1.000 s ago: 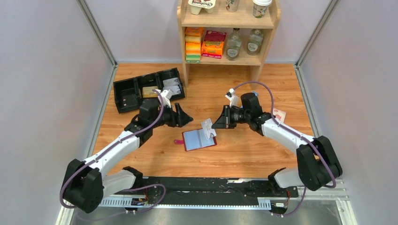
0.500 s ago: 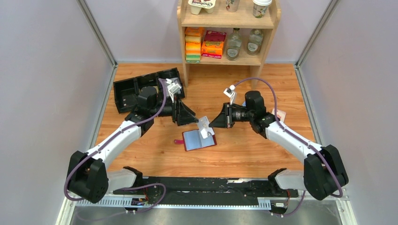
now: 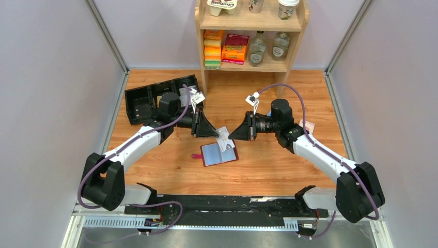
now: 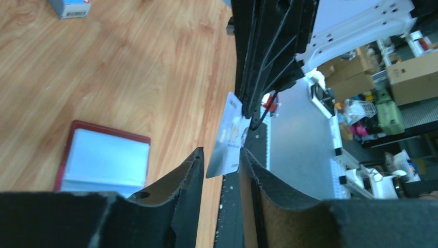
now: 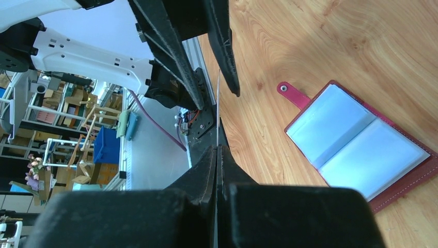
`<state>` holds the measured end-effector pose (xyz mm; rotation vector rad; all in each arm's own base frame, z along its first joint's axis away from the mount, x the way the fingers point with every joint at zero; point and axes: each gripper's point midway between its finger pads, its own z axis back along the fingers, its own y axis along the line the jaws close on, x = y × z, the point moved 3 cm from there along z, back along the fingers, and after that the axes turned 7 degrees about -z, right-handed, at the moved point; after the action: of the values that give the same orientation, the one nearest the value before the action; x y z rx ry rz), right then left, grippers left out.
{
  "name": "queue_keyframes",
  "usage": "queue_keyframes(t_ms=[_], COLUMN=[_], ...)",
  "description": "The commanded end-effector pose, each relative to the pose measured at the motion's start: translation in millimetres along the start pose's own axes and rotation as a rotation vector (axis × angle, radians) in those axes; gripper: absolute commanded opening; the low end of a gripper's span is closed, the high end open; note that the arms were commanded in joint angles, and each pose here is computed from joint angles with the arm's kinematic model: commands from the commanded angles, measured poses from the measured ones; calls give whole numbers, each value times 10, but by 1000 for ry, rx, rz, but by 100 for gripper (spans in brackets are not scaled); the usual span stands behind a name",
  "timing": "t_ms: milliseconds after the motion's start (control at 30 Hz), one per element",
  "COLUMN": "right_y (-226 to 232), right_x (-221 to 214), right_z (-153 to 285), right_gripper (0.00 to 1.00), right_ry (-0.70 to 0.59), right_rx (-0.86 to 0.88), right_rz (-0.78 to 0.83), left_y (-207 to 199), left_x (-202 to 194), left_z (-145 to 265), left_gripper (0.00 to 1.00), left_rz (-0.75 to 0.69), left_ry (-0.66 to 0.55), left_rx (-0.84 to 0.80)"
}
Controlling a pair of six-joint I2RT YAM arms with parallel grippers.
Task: Take the credit cards out of the card holder
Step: Place the credit card in the storage box.
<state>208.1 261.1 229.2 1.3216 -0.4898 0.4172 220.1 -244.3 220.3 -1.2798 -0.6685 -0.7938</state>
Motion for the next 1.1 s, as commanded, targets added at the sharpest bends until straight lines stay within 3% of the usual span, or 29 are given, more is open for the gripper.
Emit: queue_keyframes(t_ms=[0,33,133,233,300,400,467,600,700,800,1067], right_y=[227,223,213,169,115,8,-97,-237,-356,-423,-321], right_x=[165,164,166,185,204,231,229,263,277,300,443], right_z=[-10,-13,-21,-29,-26,4,50,173,282,364,614], right_gripper=[0,0,0,1,9,40,51,84,100,100,100], right_ry=[-22,-20,-18,-31,-43,-73,-94,-146,-194,-226,-403], right_rx=[68,70,71,41,-4,-95,-185,-334,-452,-531,-626], right_rz=[82,82,81,72,67,63,55,69,58,50,31], left_y=[-162,-157,-179,-182,-136,15,189,623,918,1210,1622], left_x=[189,175,194,176,152,150,166,205,200,251,604], left_z=[18,14,11,16,20,39,90,264,455,712,1194], left_gripper=[28,24,0,0,0,0,0,0,0,0,0], left_rz=[-99,-91,-88,-85,-88,-65,-32,52,156,240,324], left_ry=[-20,-18,-27,-31,-31,-45,-73,-131,-158,-229,-468], left_rx=[-87,-92,-108,-101,-66,42,158,434,657,904,1216])
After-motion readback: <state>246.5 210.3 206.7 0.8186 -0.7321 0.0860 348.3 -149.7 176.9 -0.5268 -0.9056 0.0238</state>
